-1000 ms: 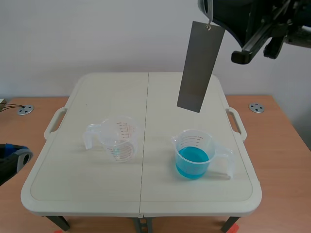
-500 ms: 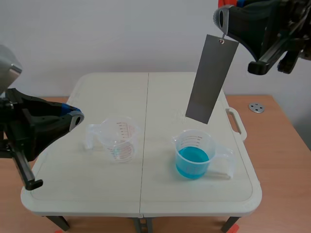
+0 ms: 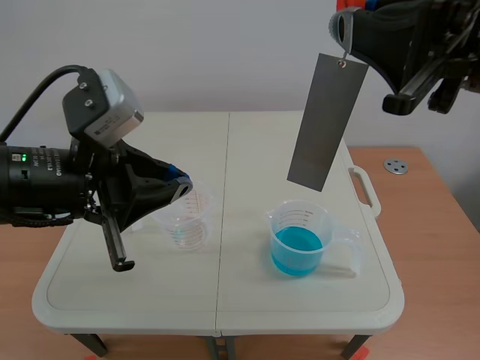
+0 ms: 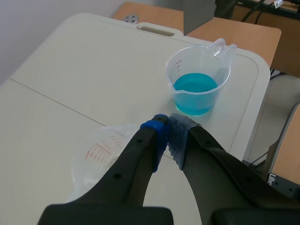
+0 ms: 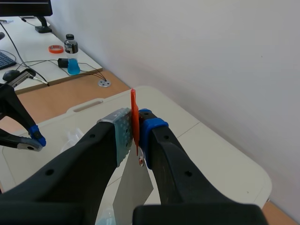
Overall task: Hold the metal plate by the orange handle, dip it into the blue solution, take it out and point at it, then put the plate back in the beaker on the left.
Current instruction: 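Point at the plate with the left hand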
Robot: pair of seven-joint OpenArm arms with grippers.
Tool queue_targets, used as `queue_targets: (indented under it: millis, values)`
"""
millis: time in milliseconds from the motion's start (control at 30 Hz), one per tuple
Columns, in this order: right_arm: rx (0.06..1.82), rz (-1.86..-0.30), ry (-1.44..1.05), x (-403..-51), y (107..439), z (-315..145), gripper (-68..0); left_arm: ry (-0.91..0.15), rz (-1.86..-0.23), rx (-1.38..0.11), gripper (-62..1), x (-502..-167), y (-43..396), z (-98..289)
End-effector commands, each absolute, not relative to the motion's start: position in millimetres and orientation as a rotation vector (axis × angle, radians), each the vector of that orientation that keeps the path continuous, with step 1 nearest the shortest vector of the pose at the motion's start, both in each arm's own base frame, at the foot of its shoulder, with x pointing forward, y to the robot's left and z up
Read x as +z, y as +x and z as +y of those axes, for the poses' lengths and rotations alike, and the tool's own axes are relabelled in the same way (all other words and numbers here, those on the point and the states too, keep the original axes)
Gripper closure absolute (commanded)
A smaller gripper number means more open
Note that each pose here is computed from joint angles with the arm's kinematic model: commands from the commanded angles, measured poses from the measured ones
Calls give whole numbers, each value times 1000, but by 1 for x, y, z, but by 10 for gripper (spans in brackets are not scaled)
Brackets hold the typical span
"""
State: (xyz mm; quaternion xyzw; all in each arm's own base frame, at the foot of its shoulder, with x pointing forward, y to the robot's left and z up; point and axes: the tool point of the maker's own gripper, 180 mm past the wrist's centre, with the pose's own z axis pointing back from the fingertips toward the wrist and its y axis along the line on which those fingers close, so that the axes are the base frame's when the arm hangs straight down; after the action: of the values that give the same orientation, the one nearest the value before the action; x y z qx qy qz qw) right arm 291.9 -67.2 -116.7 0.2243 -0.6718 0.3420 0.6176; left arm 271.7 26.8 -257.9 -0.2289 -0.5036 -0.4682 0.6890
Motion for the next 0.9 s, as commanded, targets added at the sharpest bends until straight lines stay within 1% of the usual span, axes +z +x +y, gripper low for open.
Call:
queue_targets:
  millis: [0, 167, 500, 867]
  values:
    - [803, -1588, 530, -104, 289, -65, -11, -540, -1156, -1026, -18, -252, 277, 18]
    - [800, -1587, 531, -104, 289, -64, -11, -564, -1141, -1009, -18, -259, 292, 3]
    - [800, -1587, 531, -104, 289, -64, -11, -553, -1110, -1032, -18, -278, 306, -26]
    - [800, -1587, 531, -104, 289, -64, -11, -557, -1175, -1038, -18, -271, 312, -44]
